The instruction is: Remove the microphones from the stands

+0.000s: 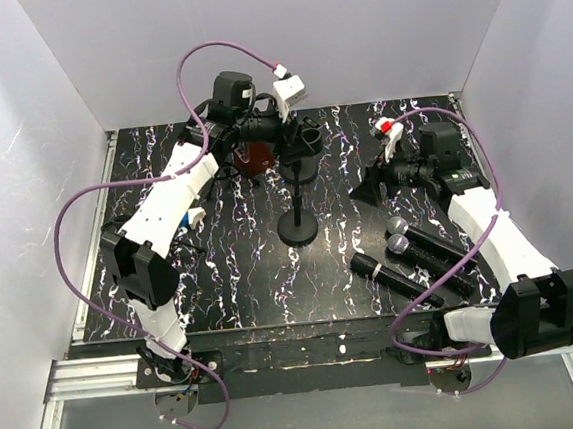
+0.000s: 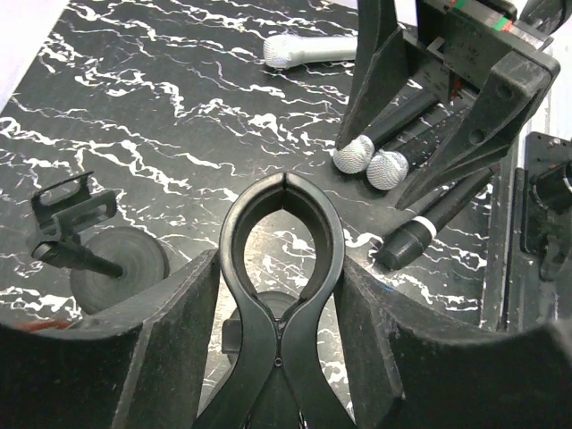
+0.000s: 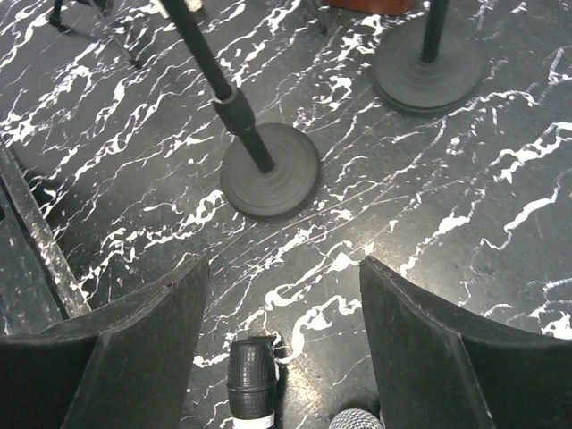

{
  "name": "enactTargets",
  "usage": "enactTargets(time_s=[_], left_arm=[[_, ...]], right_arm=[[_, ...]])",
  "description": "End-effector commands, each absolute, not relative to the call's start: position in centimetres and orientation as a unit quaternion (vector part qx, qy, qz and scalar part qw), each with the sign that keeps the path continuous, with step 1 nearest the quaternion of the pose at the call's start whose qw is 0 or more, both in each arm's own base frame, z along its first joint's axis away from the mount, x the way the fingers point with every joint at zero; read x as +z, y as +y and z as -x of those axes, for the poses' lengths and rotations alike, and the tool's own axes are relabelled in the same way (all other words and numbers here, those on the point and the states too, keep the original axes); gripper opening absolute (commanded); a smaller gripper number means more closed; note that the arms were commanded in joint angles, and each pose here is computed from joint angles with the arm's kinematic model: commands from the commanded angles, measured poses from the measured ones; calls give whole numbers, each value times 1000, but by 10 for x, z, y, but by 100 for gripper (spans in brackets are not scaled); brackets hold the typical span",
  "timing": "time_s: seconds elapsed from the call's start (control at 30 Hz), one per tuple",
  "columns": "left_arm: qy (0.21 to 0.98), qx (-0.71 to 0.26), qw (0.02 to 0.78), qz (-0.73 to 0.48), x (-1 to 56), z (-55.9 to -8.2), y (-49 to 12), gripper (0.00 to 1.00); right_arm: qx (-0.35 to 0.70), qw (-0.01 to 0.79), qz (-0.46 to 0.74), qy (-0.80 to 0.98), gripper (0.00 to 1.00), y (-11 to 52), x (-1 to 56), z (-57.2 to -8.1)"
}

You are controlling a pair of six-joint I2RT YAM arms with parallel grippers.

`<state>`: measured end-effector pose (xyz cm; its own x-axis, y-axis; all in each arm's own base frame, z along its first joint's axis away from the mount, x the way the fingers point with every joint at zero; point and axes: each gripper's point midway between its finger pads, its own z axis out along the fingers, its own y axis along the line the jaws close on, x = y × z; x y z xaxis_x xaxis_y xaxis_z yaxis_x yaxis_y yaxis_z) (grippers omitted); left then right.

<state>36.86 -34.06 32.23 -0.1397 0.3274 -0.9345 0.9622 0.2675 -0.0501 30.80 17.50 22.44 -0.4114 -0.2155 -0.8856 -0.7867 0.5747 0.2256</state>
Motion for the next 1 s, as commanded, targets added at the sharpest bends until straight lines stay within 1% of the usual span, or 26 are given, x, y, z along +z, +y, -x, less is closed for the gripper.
enactTargets(time_s=[0.0,0.13,0.23,0.43,0.63,0.97], left_arm=[[663,-383,410,-495,330,-354,-342,44],[675,-381,395,-494,327,-354,-341,15],[687,-375,398,-480,331,-356,-337,0],[711,-401,417,-400,360,-363,-325,0],[728,-448,398,-333,372,-357,-310,0],[745,-462,379,-298,369,-351,-293,0]], right_arm=[[356,454,389,718,74,197,237,-297],[377,451,438,680,74,224,237,-290],[389,449,459,661,75,245,236,-293],[413,434,482,640,77,277,229,-305],[431,416,486,637,78,298,222,-320],[469,375,498,626,75,320,197,-316]])
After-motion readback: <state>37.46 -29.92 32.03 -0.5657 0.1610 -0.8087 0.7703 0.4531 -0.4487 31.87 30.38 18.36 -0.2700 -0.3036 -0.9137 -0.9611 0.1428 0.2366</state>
